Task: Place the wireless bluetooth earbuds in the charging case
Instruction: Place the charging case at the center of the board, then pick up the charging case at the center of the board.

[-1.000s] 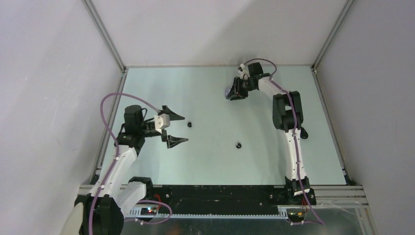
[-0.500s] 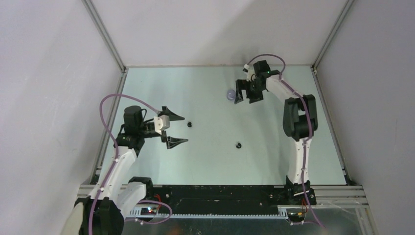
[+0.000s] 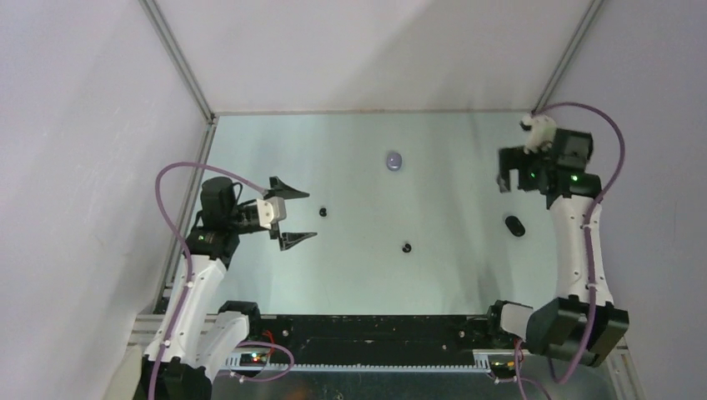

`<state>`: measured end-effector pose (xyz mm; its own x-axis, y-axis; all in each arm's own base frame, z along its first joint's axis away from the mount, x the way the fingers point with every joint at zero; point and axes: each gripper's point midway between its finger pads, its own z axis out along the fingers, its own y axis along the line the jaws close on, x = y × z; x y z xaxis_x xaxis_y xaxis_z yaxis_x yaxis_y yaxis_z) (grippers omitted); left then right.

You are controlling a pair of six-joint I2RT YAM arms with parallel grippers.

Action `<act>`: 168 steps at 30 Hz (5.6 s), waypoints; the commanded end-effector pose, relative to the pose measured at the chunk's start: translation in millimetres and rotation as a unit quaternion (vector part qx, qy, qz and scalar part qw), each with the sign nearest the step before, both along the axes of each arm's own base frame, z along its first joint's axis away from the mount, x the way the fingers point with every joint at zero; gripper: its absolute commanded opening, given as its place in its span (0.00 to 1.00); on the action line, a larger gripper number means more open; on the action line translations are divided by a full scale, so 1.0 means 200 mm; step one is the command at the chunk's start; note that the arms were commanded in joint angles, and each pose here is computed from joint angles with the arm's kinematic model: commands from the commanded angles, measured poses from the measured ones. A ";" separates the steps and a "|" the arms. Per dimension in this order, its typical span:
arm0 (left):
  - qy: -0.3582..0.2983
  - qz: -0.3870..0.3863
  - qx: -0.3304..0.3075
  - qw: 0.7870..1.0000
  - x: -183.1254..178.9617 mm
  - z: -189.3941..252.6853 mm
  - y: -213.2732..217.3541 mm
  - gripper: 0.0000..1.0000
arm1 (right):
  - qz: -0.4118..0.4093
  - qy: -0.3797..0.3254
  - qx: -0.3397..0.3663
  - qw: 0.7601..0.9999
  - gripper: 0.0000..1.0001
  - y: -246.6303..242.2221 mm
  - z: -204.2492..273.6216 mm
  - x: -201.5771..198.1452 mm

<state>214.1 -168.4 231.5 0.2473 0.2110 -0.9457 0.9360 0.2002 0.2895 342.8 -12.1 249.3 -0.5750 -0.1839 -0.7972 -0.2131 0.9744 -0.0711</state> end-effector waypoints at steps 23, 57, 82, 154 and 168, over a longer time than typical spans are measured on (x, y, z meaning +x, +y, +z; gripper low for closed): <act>-0.007 0.006 0.111 0.994 -0.10 -0.04 0.11 0.99 | -0.128 0.301 0.023 0.945 0.98 -0.56 -1.19 -0.30; -0.022 0.031 0.099 0.994 -0.11 -0.09 0.12 0.99 | -0.062 0.354 -0.100 0.928 0.69 -0.51 -1.33 -0.26; -0.019 0.050 0.108 0.993 -0.09 0.04 0.14 0.99 | -0.029 0.289 -0.090 0.953 0.68 -0.42 -0.98 -0.20; 0.156 0.233 0.029 0.960 0.63 0.21 -0.62 0.99 | 0.238 0.249 0.608 0.716 0.27 1.44 0.06 0.24; 0.174 0.275 0.048 0.944 0.70 0.11 -0.73 0.99 | 0.222 0.252 0.607 0.720 0.26 1.43 0.04 0.20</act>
<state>344.6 -309.2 230.2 -0.2683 0.3480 -0.8983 0.7666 0.6418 0.0197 389.1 274.2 240.8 -0.9608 0.2112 -0.1797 -0.1635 0.0922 0.9822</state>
